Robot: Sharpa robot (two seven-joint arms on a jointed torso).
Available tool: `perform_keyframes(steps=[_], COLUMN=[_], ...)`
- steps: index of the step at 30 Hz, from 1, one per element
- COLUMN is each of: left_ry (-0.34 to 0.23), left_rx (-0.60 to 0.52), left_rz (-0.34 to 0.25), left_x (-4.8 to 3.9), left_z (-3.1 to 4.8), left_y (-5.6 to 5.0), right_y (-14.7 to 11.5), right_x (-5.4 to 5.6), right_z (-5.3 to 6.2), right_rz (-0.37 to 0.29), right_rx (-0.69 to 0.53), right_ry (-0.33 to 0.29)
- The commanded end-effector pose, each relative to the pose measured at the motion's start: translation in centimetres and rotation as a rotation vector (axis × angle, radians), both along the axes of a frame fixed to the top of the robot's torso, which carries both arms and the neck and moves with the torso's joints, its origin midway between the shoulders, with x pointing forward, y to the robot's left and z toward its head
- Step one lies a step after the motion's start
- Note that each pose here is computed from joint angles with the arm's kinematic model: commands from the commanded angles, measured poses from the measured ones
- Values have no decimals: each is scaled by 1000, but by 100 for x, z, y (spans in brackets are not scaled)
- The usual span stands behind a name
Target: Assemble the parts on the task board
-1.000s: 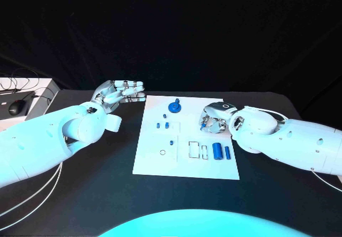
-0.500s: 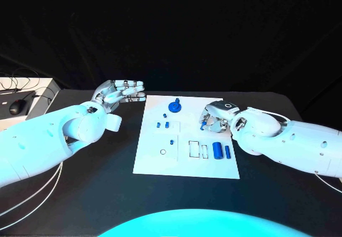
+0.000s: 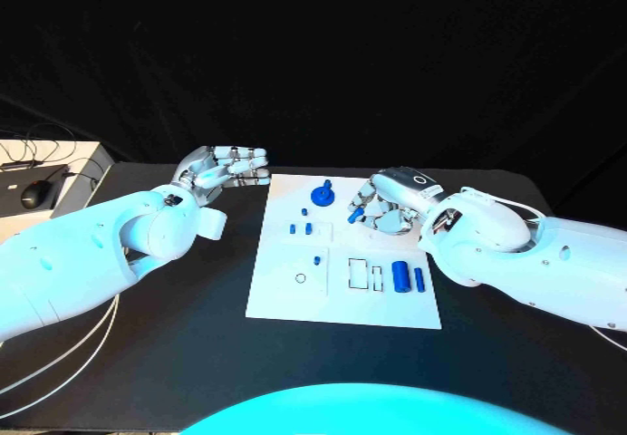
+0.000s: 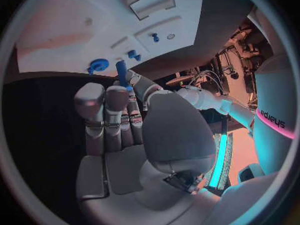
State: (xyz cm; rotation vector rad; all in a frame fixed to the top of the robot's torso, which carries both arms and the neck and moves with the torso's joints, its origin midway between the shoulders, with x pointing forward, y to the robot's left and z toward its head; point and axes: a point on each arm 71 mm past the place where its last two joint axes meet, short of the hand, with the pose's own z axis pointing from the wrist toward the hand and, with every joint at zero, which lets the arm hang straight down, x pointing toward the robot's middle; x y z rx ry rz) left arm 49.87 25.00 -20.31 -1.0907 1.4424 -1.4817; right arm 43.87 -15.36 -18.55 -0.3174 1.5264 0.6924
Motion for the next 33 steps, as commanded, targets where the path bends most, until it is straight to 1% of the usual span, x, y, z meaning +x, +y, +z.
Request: perform_keyframes(steps=[1, 8, 11, 16, 23, 33], left_ry=[-5, -4, -4, -5, -5, -5], left_rx=[-13, -18, -18, -18, -18, -18], left_rz=[-22, -29, -30, -29, -29, -31], left_x=[1, 12, 14, 12, 9, 8], left_z=[5, -5, -7, -4, -2, -1], left_y=[-47, -90, -94, -95, -89, -92], right_y=[207, 620, 743, 851, 911, 950], right_x=[-107, -313, -366, -393, -414, -431], right_z=[-26, -184, -248, -345, -478, -593], right_rz=[65, 167, 195, 217, 226, 239], right_rx=[47, 69, 66, 43, 8, -48], right_ry=[9, 23, 30, 36, 57, 85])
